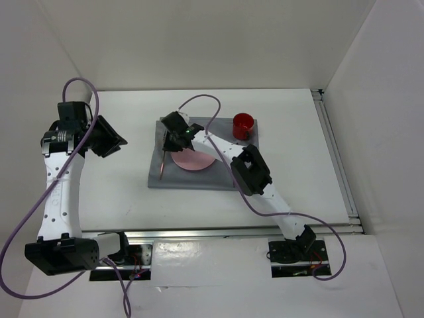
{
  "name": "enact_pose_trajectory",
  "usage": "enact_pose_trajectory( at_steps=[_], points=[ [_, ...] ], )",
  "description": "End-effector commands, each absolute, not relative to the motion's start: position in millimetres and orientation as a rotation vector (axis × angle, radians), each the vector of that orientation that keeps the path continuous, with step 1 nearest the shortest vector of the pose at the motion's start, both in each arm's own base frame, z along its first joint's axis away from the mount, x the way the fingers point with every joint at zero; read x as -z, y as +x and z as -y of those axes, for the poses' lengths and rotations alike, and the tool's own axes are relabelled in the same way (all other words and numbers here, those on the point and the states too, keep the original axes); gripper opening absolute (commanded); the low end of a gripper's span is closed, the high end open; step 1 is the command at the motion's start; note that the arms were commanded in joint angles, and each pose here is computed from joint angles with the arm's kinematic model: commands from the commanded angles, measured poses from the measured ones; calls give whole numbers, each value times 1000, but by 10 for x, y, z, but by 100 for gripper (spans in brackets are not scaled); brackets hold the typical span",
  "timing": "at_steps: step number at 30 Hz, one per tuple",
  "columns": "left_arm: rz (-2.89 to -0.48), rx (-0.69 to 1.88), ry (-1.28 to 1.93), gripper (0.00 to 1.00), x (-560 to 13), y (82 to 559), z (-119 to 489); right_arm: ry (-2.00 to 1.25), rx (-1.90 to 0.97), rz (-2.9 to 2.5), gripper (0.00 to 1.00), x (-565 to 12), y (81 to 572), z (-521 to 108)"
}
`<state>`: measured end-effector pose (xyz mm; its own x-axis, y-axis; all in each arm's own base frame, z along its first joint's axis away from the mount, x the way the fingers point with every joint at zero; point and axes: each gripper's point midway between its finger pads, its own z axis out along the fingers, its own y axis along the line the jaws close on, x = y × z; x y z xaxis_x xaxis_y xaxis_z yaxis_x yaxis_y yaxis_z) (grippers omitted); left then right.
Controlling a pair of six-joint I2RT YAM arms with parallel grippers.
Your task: Set the dinner table for one person
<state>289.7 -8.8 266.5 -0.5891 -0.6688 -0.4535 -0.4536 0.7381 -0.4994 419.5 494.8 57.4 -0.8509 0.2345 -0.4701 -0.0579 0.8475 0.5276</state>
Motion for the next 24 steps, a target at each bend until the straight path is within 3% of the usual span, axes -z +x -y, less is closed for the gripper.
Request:
enact_pose_trajectory(
  at_steps=[1, 3, 4, 7, 8, 11, 16, 20, 24],
  points=[
    [-2279, 457, -796, 48, -2767, 2847, 105, 170, -797, -2436, 0, -599, 4354, -5025],
    [-2279, 457, -796, 48, -2767, 2847, 105, 149, -802, -2443, 3, -569, 4367, -5066],
    [-2279, 457, -796, 48, -2767, 2847, 105, 149, -812, -2432, 15, -621, 4383, -5083],
    [-2279, 457, -796, 48, -2767, 2847, 105, 149, -796, -2450, 32, -537, 4357, -5055],
    [-2279, 457, -796, 48, -2767, 2847, 105, 149, -808, -2436, 43, -624, 4350, -5048],
    [-2274, 453, -780, 48, -2798, 2853, 101, 153, -822, -2406, 46, -755, 4369, -5044],
    [-2263, 476, -751, 49, -2896, 2849, 135, 123, -902, -2296, 48, -1502, 4370, -5036],
    [-2273, 481, -718, 49, -2940, 2900, 141, 83, -908, -2159, 74, -2282, 4368, -4881],
    [-2254, 466, -699, 49, -3016, 2914, 119, 110, -760, -2105, 91, -2853, 4319, -4288]
  ],
)
